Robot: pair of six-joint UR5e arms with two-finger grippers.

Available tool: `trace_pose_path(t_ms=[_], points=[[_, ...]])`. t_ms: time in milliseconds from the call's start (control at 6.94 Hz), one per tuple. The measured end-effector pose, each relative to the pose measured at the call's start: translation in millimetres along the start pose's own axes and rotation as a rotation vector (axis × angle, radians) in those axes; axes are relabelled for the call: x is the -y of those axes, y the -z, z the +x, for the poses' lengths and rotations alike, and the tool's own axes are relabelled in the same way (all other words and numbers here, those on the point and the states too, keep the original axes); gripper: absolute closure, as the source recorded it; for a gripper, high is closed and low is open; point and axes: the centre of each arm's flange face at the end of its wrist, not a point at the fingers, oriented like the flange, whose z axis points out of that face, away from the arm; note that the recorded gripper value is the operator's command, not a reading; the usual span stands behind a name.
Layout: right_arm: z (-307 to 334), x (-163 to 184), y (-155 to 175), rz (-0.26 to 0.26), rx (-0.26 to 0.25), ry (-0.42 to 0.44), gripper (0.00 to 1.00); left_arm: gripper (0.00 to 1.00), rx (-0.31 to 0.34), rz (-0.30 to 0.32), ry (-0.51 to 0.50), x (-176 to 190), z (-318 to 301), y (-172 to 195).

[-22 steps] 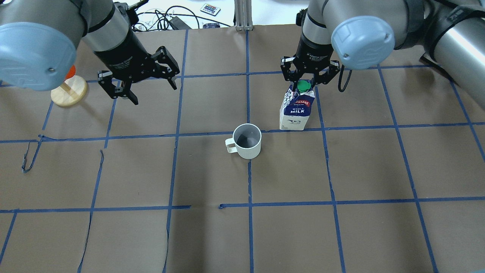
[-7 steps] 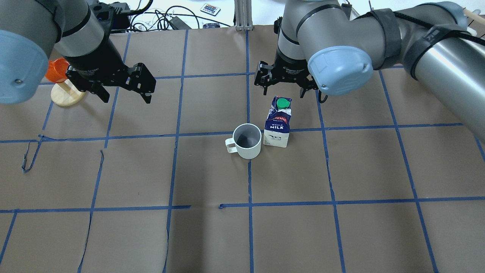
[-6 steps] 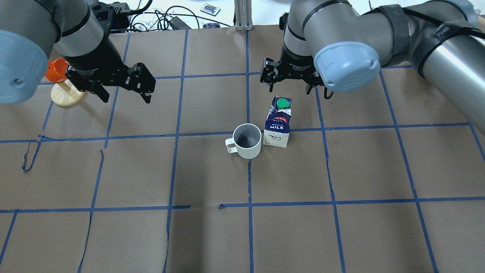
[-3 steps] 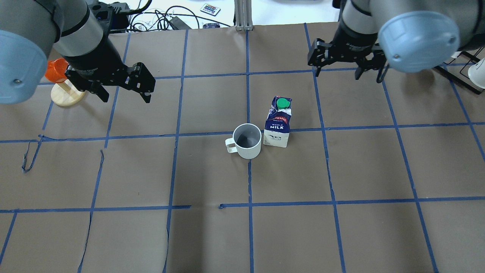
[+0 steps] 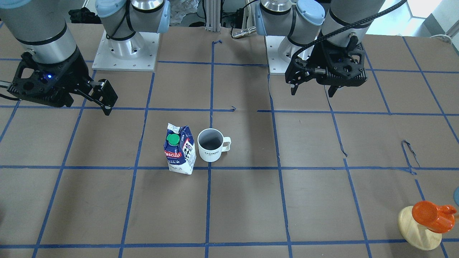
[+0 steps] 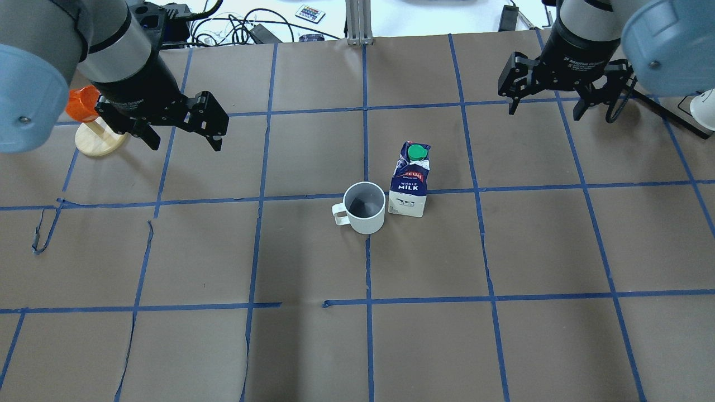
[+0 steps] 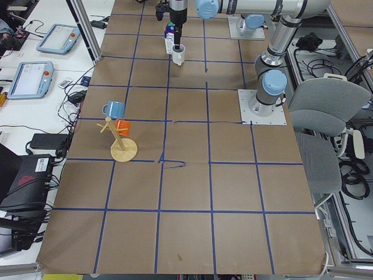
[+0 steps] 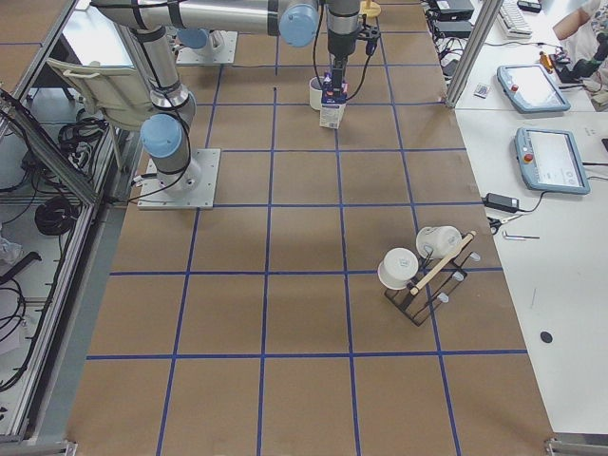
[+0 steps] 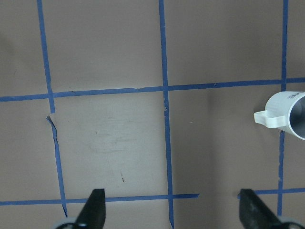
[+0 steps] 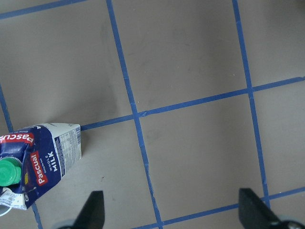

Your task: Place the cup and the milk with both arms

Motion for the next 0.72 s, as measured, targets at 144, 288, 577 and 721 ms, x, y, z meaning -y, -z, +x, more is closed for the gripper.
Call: trace_pose_path(t_ms=[144,288,577,721], points=[[-4,-7,6,0.002,0.010,0.007,0.00,0.00,0.000,0.000,0.005,0,0,0],[-16,-17,12,0.009,0.028,0.027,0.00,0.00,0.000,0.000,0.015,0,0,0],[-39,-31,15,0.010,0.036,0.071,0.00,0.00,-0.001,0.000,0.024,1,0,0],[-42,-33,15,0.009,0.038,0.081,0.00,0.00,0.000,0.000,0.025,1,0,0]])
